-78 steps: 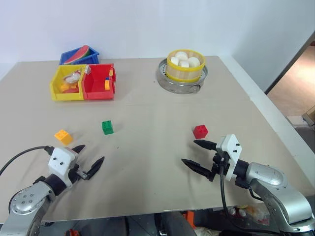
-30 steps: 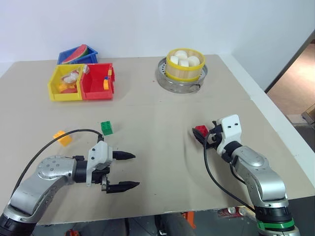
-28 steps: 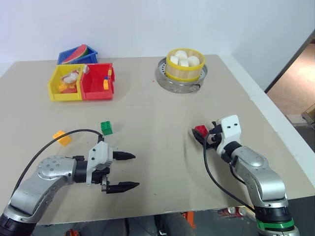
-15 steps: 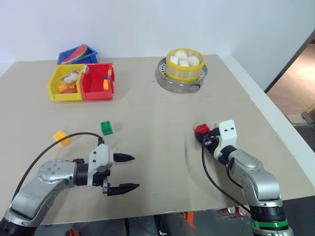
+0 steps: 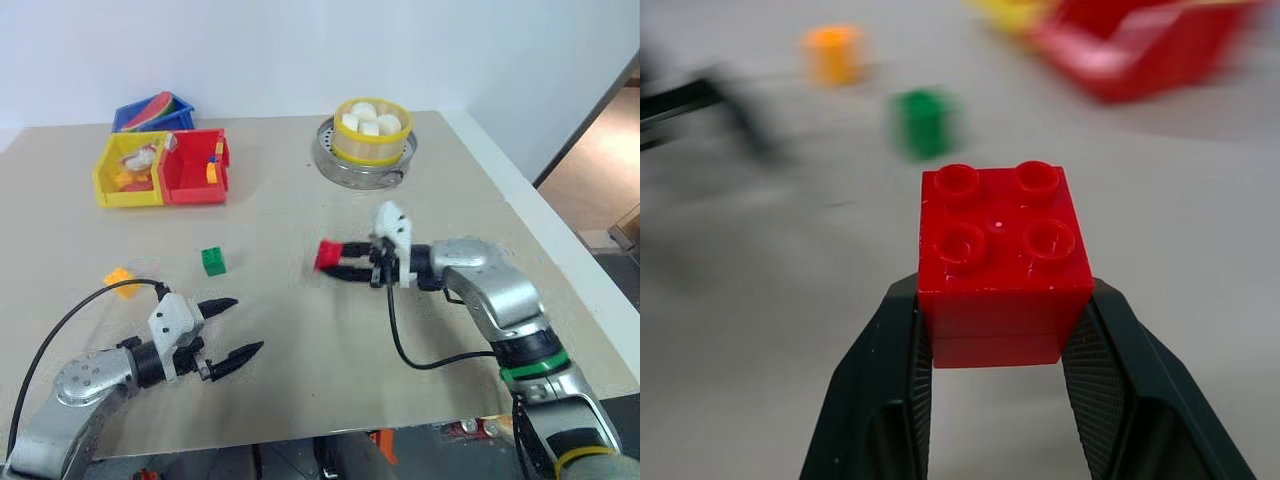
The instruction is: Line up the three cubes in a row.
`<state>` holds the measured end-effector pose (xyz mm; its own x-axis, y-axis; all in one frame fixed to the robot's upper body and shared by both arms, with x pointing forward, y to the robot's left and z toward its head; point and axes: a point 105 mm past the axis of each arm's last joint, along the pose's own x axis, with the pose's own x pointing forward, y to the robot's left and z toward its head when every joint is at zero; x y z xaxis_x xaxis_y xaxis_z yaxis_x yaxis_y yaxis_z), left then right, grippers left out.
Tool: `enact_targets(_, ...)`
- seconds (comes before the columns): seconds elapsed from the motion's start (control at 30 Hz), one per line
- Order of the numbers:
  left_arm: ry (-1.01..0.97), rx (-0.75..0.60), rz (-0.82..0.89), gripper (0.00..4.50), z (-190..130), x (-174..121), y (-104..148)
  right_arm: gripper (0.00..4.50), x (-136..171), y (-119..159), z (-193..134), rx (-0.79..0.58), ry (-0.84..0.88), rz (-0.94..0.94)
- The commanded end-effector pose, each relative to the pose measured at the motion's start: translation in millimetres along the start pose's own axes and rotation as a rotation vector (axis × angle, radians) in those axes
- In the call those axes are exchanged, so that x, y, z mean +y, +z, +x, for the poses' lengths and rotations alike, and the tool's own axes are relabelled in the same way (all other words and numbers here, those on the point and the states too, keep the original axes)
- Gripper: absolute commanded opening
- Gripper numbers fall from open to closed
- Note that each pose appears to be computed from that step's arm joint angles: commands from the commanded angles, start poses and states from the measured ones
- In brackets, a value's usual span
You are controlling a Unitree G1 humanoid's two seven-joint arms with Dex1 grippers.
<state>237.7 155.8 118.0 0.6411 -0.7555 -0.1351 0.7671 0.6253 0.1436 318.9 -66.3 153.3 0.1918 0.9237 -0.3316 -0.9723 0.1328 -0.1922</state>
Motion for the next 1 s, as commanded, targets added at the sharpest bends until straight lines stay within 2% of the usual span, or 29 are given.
enact_targets(0.03,0.084,-0.034,0.038,4.50,-4,4,9,1.24,4,-10,2,0.043,0.111,-0.075)
enact_targets(0.23,0.115,-0.043,0.000,4.50,-4,-9,7,1.24,4,-13,7,0.048,0.189,-0.093)
enact_targets(0.8,0.123,-0.015,0.004,4.50,-4,-5,2,1.24,-3,-34,10,0.100,0.184,-0.083)
enact_targets(0.83,0.126,-0.012,0.005,4.50,-4,-4,2,2.25,-4,-35,9,0.100,0.180,-0.077)
enact_targets(0.93,0.148,-0.010,0.002,4.50,-2,1,1,3.25,-5,-37,7,0.108,0.179,-0.085)
enact_targets(0.97,0.154,-0.012,-0.002,4.50,-1,2,2,3.46,-6,-36,7,0.103,0.174,-0.088)
enact_targets(1.0,0.162,-0.013,-0.005,4.50,-1,3,2,3.90,-6,-35,6,0.099,0.172,-0.087)
